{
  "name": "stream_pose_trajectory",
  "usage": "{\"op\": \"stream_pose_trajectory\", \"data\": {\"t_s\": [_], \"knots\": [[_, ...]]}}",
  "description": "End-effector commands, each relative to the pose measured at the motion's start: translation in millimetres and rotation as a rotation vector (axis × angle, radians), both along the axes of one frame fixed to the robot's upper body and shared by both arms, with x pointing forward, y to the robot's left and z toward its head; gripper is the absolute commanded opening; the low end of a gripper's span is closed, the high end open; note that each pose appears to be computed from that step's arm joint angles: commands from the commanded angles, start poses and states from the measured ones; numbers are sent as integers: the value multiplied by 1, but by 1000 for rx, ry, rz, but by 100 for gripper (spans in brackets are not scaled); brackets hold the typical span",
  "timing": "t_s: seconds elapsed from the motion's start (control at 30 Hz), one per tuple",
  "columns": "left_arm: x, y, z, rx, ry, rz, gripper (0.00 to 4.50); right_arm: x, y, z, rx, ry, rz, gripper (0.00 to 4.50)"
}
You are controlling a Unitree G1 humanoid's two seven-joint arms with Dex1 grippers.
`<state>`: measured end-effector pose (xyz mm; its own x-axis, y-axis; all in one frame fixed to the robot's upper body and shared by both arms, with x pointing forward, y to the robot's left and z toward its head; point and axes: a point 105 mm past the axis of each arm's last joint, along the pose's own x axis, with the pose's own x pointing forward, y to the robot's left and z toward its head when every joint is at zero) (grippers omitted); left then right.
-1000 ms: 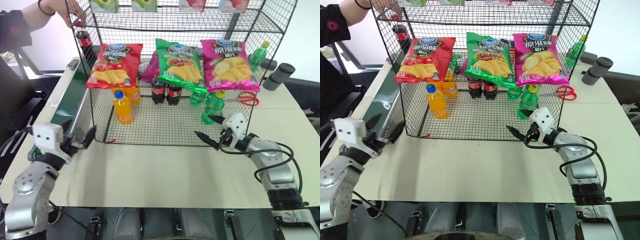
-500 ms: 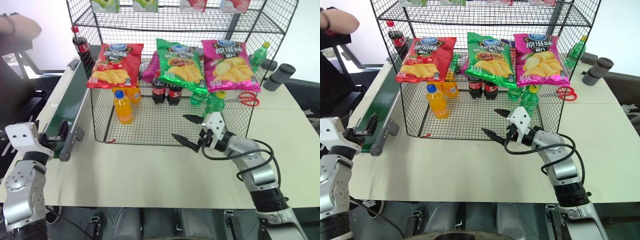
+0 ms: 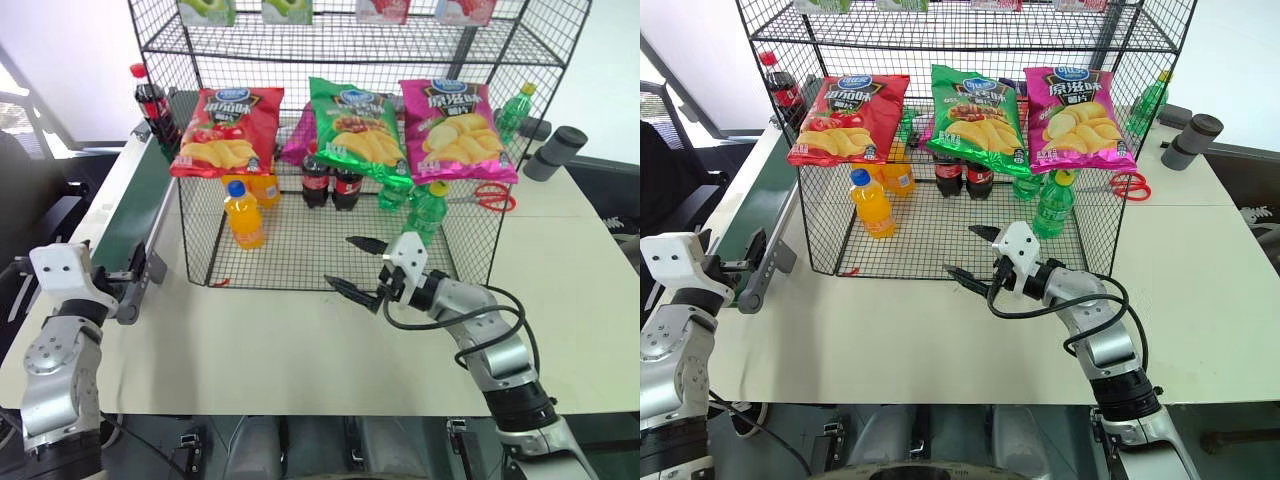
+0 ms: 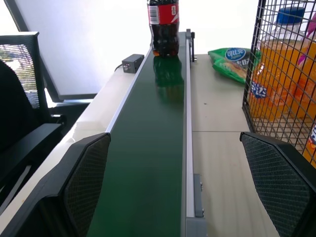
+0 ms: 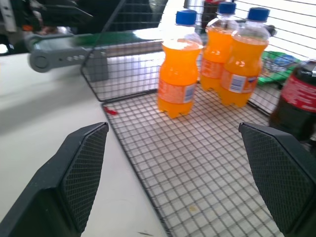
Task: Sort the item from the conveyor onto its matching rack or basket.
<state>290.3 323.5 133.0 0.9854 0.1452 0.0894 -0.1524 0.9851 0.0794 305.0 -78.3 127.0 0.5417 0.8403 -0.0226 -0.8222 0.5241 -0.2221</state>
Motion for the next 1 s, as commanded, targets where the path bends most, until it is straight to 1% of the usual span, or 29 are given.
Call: {"op": "stream_pose_trajectory", "data": {"t_s": [0.03, 0.17, 0.3, 0.57, 0.7, 0.83, 1.0], "knots": [[0, 2, 11, 29, -40, 13, 450, 3, 2, 9, -3, -47, -8, 440], [-1, 2, 11, 32, -38, 14, 450, 4, 2, 10, 2, -50, -8, 440], [-1, 3, 11, 35, -39, 16, 450, 10, -2, 16, 21, -70, -34, 440], [-1, 3, 10, 36, -40, 15, 450, 18, -7, 17, 35, -47, -67, 440], [-1, 2, 10, 31, -39, 12, 450, 16, -6, 16, 33, -28, -52, 440], [0, 1, 6, 17, -30, 11, 450, 9, -2, 8, -6, -6, -10, 440], [2, -1, 4, 22, -43, 12, 450, 6, 0, 8, 5, 2, 7, 440]]}}
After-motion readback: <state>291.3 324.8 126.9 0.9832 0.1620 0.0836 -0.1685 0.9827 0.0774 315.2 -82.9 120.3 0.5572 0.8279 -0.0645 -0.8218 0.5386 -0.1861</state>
